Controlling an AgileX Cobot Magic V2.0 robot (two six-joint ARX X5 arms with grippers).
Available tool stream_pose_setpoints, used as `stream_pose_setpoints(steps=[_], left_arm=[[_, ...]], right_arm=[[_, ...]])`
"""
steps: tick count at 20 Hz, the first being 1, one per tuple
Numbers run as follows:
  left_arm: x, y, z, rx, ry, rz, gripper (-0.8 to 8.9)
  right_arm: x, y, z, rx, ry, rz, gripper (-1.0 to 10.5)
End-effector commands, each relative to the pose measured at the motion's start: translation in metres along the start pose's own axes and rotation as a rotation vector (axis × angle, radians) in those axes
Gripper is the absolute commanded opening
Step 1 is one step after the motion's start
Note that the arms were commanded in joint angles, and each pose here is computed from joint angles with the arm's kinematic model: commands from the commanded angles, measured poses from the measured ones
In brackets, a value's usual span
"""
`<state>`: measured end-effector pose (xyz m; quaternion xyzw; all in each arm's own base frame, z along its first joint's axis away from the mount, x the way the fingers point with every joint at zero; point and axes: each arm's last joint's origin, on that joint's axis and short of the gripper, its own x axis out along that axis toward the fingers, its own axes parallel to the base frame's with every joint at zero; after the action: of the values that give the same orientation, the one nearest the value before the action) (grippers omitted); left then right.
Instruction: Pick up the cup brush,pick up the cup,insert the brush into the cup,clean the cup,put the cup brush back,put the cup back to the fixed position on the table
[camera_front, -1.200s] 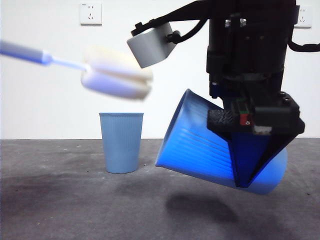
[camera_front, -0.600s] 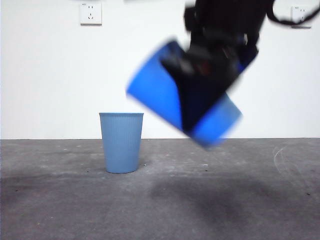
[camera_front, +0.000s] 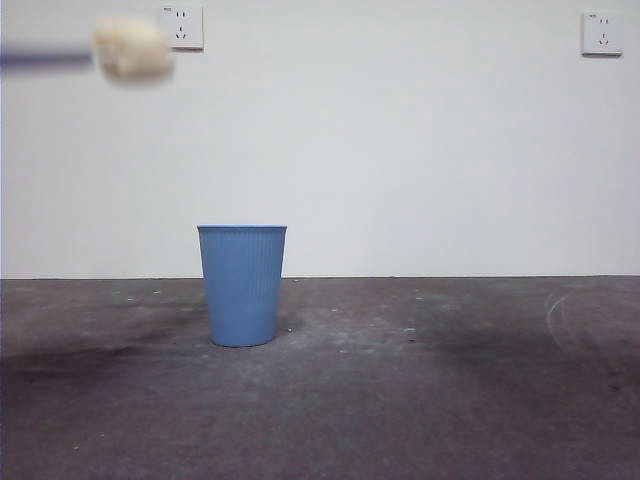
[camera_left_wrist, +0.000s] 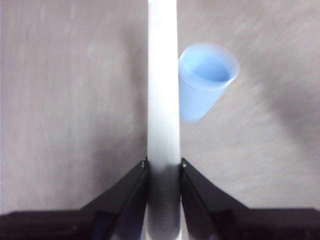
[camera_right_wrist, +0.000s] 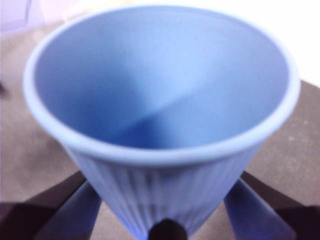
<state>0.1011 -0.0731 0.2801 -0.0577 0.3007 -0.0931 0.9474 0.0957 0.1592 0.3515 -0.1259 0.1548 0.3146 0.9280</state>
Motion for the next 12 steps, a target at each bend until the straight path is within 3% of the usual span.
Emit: stream_pose_setpoints(steps=[1,6,9,12], left_arm=[[0.025,-0.002,-0.001,-0.068,0.007,0.012,-0.09],[0.083,0.006,0.01,-0.147,0.096,0.025,-0.09],[0.119,0.007,0.001,-0.092,0.203,0.066,-0.09],[0.146,0.005,-0.005,-0.087,0.232,0.079,-0.09]], right_arm=[[-0.014,-0.006,0.0,0.024,-0.021,0.004,-0.2],[-0.035,-0.016,-0.008,0.038,0.006,-0.012,-0.2],[-0.041,-0.019,-0.008,0.047,-0.014,-0.012,-0.2],[-0.042,-0.02,-0.008,0.046,-0.014,-0.026,-0.2]])
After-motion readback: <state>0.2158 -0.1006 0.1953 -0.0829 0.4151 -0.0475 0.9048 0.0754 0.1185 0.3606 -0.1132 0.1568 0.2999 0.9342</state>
